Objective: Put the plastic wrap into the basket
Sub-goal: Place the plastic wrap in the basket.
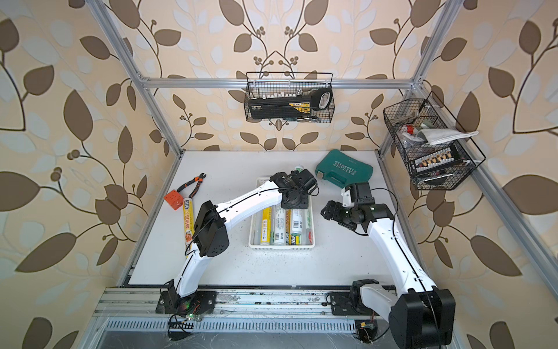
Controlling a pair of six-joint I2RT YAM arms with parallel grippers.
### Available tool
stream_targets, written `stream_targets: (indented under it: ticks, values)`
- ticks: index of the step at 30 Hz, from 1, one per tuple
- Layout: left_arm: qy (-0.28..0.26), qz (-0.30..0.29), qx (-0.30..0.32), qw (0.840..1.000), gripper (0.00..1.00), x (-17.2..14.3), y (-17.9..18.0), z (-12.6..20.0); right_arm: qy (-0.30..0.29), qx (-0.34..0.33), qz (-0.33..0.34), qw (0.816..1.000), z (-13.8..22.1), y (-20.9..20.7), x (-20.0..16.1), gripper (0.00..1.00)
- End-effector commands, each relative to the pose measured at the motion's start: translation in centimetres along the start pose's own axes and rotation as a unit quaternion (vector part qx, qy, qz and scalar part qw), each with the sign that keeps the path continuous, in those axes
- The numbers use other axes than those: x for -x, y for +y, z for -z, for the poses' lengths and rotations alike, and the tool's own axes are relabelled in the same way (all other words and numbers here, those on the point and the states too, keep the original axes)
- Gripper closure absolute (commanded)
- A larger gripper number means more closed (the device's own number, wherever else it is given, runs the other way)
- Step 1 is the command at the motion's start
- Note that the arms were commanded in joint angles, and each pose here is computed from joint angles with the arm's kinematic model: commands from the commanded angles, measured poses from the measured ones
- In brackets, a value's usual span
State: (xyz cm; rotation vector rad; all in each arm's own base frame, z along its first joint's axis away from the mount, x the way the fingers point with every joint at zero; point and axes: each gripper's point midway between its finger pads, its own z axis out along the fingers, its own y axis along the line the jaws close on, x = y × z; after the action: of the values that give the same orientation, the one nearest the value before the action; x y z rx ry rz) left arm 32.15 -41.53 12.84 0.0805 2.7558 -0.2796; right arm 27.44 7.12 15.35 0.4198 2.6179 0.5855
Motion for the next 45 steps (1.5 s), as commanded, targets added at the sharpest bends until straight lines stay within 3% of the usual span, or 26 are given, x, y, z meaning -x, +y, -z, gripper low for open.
stream_targets:
  ticks: [1, 18, 45]
  values:
    - [-0.031, 0.020, -0.038, 0.999, 0.61, 1.7, -1.8, 1.3, 0.011, 0.004, 0.003, 1.000, 0.0, -0.3, -0.8, 0.16]
    - [0.002, 0.045, -0.025, 0.999, 0.59, -0.4, -1.2, -1.8, 0.015, 0.000, 0.004, 1.000, 0.0, -0.8, -0.9, 0.16]
    - [0.035, 0.033, -0.027, 0.998, 0.59, -3.9, -0.9, -0.9, 0.027, -0.002, 0.002, 1.000, -0.5, -1.1, -1.3, 0.16]
